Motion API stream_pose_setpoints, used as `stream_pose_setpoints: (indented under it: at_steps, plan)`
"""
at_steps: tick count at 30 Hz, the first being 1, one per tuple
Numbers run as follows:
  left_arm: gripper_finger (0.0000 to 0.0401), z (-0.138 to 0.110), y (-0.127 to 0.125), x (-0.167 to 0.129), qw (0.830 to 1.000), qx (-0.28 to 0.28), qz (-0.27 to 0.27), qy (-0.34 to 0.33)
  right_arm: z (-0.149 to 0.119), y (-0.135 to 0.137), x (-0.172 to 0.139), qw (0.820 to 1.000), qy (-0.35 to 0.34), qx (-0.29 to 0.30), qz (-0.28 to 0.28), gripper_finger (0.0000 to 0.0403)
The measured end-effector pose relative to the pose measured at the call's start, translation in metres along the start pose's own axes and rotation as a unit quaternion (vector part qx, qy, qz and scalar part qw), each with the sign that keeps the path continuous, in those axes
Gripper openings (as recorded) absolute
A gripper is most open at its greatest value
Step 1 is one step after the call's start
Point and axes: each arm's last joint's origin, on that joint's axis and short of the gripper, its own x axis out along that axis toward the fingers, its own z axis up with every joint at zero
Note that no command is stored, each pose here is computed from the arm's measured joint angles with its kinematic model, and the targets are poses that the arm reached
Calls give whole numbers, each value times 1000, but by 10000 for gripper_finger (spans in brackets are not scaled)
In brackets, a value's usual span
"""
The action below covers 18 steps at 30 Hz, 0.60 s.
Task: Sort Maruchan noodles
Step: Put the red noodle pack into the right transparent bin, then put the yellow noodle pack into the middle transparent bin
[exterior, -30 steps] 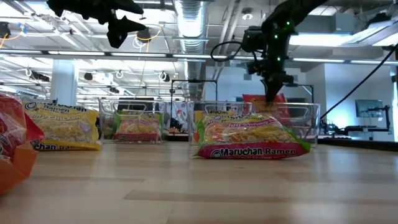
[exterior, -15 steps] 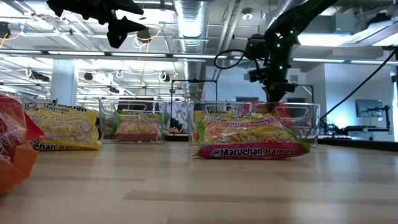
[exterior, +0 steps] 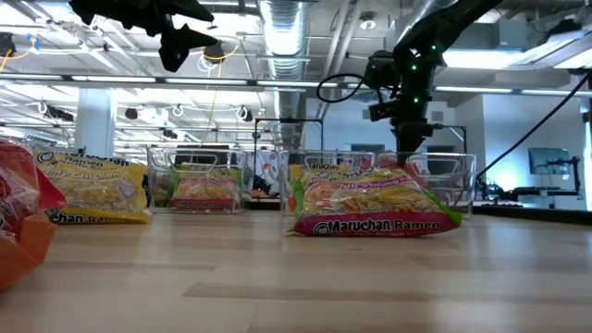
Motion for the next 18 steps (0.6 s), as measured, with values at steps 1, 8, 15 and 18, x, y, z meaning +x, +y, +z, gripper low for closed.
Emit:
stream_pose_setpoints:
  at_steps: [1,8,15,18]
  plan:
    - [176,0,0,0,1000,0,1,0,0,0,0,1000,0,7,0,119]
    - [176,-4,4,-3,998,-13,64,3,8,-8,-14,999,6,24,-41,155]
    - [176,14,-3,-14,994,7,110,4,26,-22,-44,995,-26,42,-89,167]
    - [176,27,-9,-22,987,41,156,7,33,-29,-59,992,-49,65,-99,172]
